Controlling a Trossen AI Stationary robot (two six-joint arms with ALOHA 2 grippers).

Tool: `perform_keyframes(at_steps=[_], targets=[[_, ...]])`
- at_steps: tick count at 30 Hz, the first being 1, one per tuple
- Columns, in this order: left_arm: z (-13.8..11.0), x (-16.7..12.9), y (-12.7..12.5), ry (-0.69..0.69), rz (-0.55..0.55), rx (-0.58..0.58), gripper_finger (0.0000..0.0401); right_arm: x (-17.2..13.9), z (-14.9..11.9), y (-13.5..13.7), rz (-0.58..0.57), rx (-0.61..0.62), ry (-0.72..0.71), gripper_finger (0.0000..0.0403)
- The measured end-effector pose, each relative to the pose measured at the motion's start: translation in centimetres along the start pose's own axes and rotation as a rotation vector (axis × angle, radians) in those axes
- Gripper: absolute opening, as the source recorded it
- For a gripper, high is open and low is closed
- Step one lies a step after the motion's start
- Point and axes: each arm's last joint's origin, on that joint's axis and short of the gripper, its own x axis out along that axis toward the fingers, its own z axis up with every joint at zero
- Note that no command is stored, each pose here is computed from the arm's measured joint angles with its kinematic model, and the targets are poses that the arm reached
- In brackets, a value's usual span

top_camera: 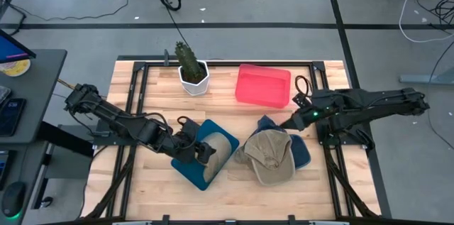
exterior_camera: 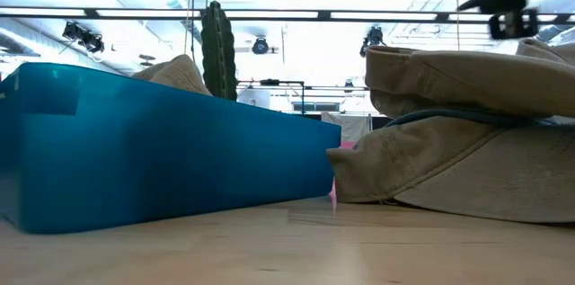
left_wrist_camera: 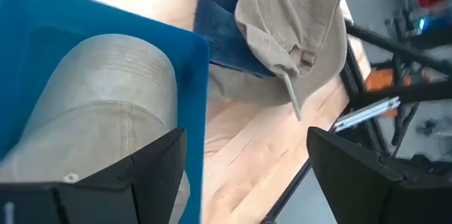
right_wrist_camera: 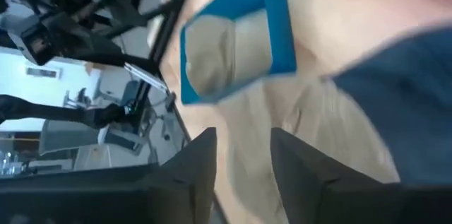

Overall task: Pick & Place hat
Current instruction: Put the brown cap into the blue bin

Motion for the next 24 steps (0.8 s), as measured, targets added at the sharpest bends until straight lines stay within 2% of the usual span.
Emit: perform_keyframes(at_steps=[6,9,13,18,24], targets=[[0.0,0.0,0.0,-0.001,0.000,0.109,0.0297,-3.0,-0.2,2.9,-0.060,0.102,0.012,0.0112],[0.1,0.0,0.0,-0.001,0.001,0.158,0.0297,-3.3,-0.6,4.0,-0.096,0.148,0.034,0.0111],[0.2,0.1,0.0,-0.005,0.003,0.205,0.0297,-2.0,-2.3,4.2,-0.205,0.200,0.140,0.0111],[0.4,0.2,0.0,-0.008,0.001,0.222,0.0297,-0.3,-4.8,3.7,-0.410,0.236,0.240,0.0111],[0.4,0.1,0.0,-0.008,0.000,0.230,0.0297,1.4,-6.4,3.8,-0.510,0.244,0.268,0.0124]])
